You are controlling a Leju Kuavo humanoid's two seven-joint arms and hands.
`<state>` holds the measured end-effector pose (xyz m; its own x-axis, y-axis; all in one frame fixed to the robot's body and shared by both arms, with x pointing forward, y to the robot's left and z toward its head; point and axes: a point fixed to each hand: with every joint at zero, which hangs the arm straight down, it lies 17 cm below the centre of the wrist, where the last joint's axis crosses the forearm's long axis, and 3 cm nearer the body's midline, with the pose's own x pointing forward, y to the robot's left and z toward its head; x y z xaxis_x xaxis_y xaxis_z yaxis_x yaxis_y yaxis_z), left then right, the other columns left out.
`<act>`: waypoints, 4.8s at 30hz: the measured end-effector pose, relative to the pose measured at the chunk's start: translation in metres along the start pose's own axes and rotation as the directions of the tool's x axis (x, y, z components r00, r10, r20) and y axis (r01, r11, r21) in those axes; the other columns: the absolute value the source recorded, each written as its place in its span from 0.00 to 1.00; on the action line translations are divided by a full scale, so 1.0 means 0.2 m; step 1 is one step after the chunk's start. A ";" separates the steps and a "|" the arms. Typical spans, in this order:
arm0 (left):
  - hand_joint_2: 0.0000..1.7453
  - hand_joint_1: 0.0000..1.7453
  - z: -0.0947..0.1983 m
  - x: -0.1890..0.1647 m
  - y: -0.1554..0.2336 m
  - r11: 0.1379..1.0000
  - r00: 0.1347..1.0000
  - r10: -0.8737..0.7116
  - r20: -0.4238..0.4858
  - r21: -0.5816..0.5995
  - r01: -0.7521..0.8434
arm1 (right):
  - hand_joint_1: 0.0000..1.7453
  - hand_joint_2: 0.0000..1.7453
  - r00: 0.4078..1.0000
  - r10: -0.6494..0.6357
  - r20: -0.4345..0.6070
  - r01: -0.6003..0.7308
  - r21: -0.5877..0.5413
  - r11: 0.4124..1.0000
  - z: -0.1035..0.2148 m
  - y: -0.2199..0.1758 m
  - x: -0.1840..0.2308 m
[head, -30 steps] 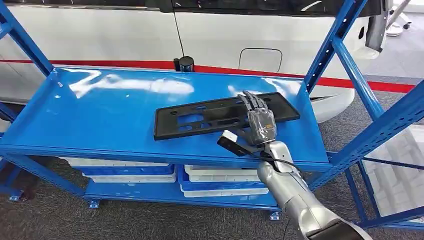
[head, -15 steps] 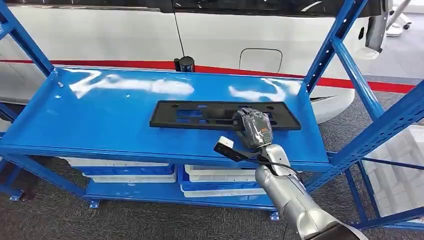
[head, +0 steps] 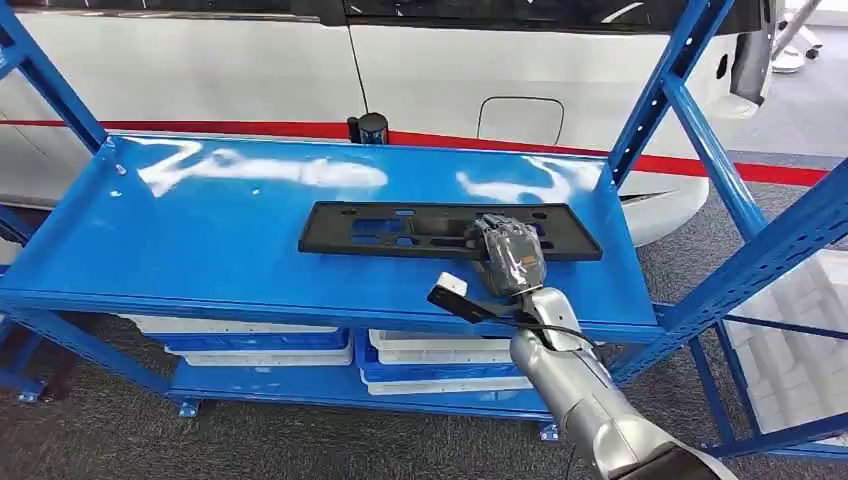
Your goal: Take the parts from the cabinet and place them on the table.
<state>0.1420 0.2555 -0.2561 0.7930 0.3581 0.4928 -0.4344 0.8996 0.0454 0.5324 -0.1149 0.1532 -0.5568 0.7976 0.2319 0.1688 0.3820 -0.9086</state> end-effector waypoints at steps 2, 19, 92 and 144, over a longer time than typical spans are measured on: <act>1.00 0.00 0.00 0.00 0.00 1.000 1.000 -0.002 0.000 0.002 0.002 | 1.00 1.00 1.000 0.000 0.005 0.000 -0.008 1.000 -0.01 -0.01 0.01; 1.00 0.00 0.00 -0.03 0.00 1.000 0.999 0.002 -0.036 -0.014 -0.002 | 1.00 1.00 0.995 -0.006 0.099 0.027 -0.207 0.978 -0.06 -0.37 0.17; 1.00 0.00 -0.01 0.02 -0.05 0.999 1.000 0.000 -0.024 -0.047 -0.002 | 1.00 1.00 0.979 0.103 0.177 -0.024 -0.402 0.915 -0.21 -0.91 0.37; 1.00 0.00 -0.03 0.11 -0.08 0.997 1.000 -0.015 0.011 -0.078 0.016 | 1.00 1.00 0.994 0.011 0.111 0.032 -0.375 0.926 -0.17 -0.82 0.21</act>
<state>0.1697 0.2504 -0.2509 0.7945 0.3417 0.5020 -0.3870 0.9220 -0.0151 0.5089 -0.1287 0.3238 -0.6418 0.7451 0.1817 0.4439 0.5541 -0.7042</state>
